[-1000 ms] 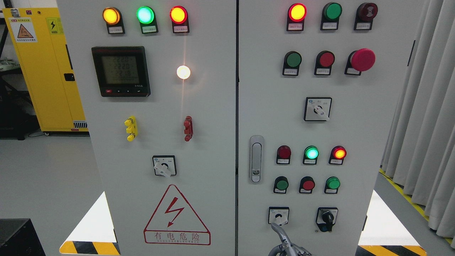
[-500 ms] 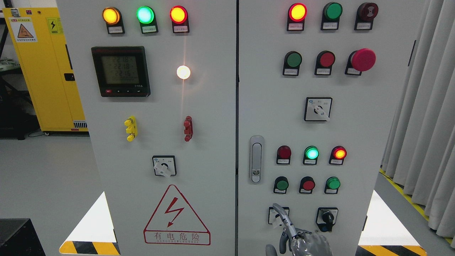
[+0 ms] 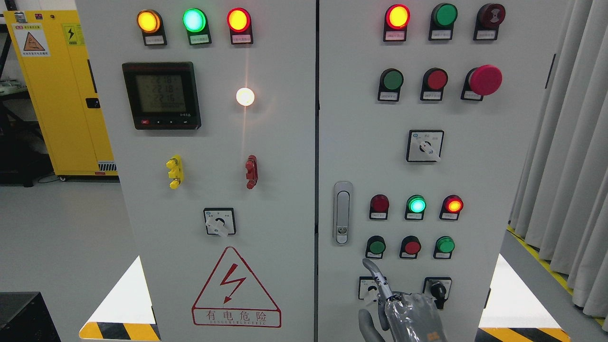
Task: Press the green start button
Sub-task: 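Raise the right hand toward the green button in the lowest button row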
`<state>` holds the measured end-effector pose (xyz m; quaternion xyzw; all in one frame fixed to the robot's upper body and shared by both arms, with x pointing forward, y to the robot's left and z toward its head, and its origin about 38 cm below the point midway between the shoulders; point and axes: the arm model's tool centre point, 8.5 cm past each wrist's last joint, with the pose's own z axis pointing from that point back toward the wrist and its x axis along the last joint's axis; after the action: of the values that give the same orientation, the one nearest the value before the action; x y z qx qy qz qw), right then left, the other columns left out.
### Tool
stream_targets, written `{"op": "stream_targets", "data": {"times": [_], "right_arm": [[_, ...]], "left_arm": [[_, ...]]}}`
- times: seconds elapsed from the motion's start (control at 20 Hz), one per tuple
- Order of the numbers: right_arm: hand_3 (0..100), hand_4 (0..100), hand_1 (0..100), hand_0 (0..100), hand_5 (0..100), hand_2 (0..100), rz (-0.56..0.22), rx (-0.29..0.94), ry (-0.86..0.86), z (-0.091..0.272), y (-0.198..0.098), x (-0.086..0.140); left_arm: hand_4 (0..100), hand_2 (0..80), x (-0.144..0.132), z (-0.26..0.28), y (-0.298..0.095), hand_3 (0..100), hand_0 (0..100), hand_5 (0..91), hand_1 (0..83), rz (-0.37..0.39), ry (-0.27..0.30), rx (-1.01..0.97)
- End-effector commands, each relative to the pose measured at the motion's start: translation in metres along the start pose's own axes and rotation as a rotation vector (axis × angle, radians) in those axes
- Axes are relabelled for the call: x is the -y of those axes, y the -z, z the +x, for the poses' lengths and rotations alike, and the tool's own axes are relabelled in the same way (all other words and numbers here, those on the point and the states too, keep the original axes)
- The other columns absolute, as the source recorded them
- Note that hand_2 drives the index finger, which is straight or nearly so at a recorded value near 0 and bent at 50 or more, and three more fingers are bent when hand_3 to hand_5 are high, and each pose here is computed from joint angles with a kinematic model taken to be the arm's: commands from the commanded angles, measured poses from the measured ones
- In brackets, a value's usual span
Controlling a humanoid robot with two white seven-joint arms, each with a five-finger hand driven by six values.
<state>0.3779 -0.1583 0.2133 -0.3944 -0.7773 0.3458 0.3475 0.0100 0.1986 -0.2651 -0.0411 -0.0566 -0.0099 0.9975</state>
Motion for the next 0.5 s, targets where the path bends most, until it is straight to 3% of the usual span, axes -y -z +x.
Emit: {"op": "stream_targets", "data": {"times": [0.0, 0.45], "right_arm": [[100, 100, 90, 68, 100, 0, 0.047, -0.027, -0.007, -0.0154, 0.0067, -0.0163], [100, 100, 90, 72, 100, 0, 0.044, -0.048, -0.008, -0.0230, 0.0091, -0.0156]], "left_arm": [[0, 0.0, 0.0000, 0.0000, 0.0000, 0, 12, 0.0, 55.6, 0.000, -0.001, 0.000], [0, 0.0, 0.0001, -0.0001, 0.0000, 0, 12, 0.0, 55.6, -0.001, 0.001, 0.000]]}}
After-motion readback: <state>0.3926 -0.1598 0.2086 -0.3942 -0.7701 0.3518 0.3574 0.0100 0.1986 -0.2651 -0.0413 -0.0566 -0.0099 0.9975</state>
